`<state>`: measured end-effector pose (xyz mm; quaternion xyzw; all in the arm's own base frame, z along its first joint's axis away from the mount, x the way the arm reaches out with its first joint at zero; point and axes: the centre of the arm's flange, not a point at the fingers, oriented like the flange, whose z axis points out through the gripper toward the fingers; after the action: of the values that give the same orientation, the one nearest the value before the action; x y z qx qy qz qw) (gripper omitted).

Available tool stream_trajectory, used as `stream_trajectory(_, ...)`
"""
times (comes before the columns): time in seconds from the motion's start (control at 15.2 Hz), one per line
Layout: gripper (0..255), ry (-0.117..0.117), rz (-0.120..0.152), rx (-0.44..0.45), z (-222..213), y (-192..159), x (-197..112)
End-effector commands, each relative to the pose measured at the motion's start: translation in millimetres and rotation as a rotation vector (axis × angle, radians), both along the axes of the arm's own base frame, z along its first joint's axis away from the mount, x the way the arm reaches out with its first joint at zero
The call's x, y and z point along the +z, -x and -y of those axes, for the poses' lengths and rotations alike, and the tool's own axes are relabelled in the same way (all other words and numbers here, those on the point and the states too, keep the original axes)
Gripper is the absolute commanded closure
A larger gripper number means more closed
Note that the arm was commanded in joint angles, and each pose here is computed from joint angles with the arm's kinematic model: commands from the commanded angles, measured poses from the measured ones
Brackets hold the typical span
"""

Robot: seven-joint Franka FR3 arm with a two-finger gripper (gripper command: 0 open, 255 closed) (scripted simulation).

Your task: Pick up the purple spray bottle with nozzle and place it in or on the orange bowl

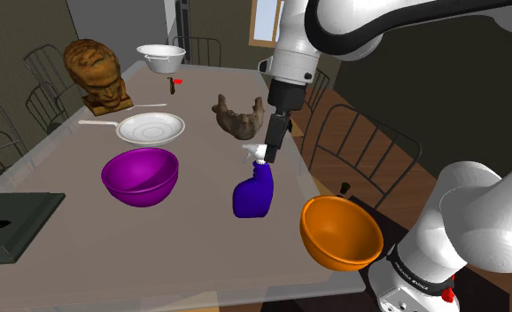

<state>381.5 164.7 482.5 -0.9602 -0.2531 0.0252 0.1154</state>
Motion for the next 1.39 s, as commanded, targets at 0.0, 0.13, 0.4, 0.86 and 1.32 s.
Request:
stream_trajectory(0.0,0,0.0,0.0,0.0,0.0,-0.1,-0.6)
stream_trajectory(0.13,0,0.0,0.0,0.0,0.0,-0.1,-0.6)
stream_trajectory(0.4,255,0.0,0.0,0.0,0.0,-0.1,-0.5)
stream_trajectory(0.86,255,0.0,0.0,0.0,0.0,0.0,-0.5)
stream_trajectory(1.32,255,0.0,0.0,0.0,0.0,-0.1,31.1)
